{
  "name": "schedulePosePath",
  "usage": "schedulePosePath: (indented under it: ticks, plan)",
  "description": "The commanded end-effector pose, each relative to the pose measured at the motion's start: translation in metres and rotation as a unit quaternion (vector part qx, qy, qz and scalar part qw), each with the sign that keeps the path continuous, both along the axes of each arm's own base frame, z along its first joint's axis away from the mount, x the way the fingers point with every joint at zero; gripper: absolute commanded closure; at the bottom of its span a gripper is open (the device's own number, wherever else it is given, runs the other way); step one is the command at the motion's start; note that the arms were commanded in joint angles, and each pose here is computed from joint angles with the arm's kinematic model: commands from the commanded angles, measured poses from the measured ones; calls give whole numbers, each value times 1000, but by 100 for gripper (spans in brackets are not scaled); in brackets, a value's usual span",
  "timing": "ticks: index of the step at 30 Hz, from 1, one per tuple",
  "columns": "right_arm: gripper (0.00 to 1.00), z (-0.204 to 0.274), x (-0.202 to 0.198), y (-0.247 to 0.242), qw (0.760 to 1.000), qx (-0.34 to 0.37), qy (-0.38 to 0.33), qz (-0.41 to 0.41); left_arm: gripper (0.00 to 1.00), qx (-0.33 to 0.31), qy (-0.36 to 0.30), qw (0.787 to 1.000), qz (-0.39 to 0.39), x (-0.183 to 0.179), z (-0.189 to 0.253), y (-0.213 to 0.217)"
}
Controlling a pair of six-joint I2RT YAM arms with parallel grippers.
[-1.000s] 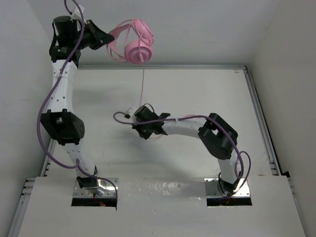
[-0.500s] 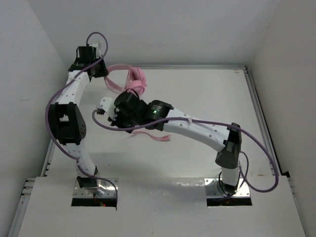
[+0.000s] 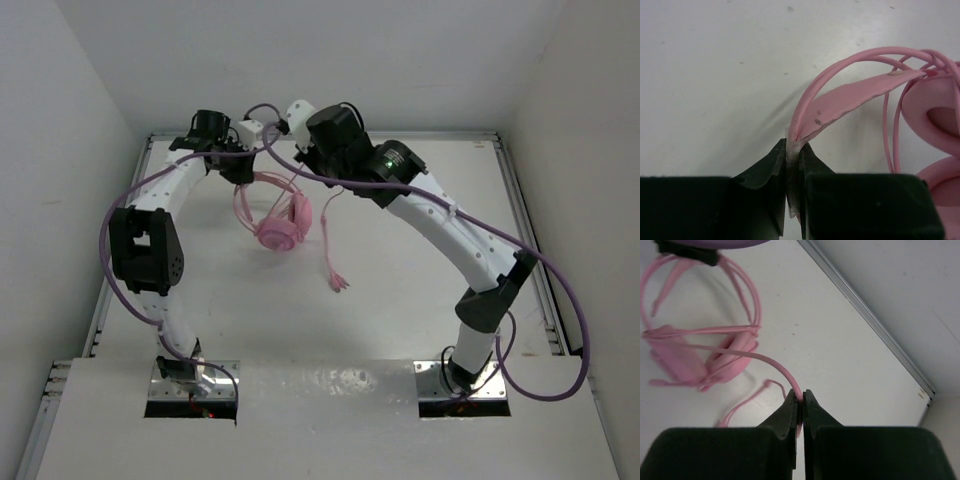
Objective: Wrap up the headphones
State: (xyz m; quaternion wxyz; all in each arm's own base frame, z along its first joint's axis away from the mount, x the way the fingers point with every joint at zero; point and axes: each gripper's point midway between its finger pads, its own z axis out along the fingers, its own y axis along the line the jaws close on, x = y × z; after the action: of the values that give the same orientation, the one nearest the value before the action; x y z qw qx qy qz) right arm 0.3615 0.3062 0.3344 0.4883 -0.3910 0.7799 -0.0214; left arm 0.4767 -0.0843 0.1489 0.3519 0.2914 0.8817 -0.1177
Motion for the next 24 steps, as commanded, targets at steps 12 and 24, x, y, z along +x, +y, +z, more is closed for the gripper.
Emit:
schedulePosePath:
  ticks: [12,24]
  plan:
    - [100,8,76,-124,983,43,-25,-175,100,-172,-69,965,-187,-58,164,-69]
    - [90,-115,101,-81,984,116,87,-108,100,-262,-67,950,-155,-73,236,-85]
